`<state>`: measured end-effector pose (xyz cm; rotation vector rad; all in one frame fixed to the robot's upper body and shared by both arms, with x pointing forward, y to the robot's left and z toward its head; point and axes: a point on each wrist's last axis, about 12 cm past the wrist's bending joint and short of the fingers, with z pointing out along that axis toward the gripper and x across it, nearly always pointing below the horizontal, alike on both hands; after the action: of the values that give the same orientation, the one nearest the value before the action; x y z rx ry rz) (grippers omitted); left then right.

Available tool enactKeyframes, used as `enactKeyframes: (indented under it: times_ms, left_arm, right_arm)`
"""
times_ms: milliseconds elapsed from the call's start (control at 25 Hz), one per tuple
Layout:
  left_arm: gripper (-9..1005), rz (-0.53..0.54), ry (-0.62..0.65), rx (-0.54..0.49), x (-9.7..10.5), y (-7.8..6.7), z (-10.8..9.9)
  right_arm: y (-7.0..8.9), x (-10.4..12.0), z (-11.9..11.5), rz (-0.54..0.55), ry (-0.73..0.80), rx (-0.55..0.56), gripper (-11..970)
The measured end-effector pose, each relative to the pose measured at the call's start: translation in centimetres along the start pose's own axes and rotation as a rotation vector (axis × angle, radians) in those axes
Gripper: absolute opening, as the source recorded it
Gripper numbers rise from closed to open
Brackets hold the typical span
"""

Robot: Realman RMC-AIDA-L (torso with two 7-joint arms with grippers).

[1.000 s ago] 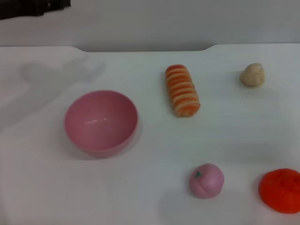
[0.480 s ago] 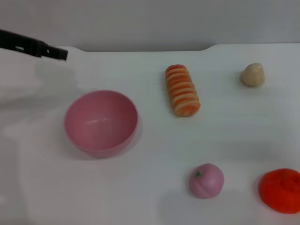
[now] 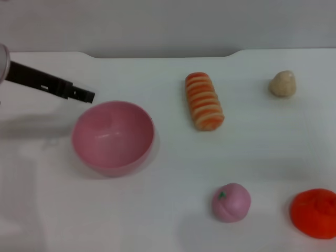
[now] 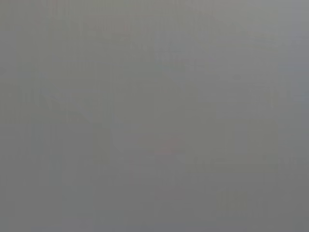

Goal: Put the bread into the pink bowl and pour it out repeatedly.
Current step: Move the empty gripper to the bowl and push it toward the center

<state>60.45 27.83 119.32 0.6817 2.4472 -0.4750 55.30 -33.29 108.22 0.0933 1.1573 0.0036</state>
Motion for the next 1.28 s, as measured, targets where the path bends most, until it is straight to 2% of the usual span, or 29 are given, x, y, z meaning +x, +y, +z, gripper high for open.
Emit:
enactKeyframes:
  times_ms: [400, 1280]
  left_arm:
    - [672, -0.029, 0.027, -0.067, 1.9, 0.7, 2.0]
    - [672, -0.09, 0.067, -0.065, 4.3, 1.8, 5.1]
  right_arm:
    - [0.1, -0.2, 0.2, 0.001, -0.011, -0.009, 521]
    - [0.3, 0.0, 0.2, 0.001, -0.002, -0.014, 538]
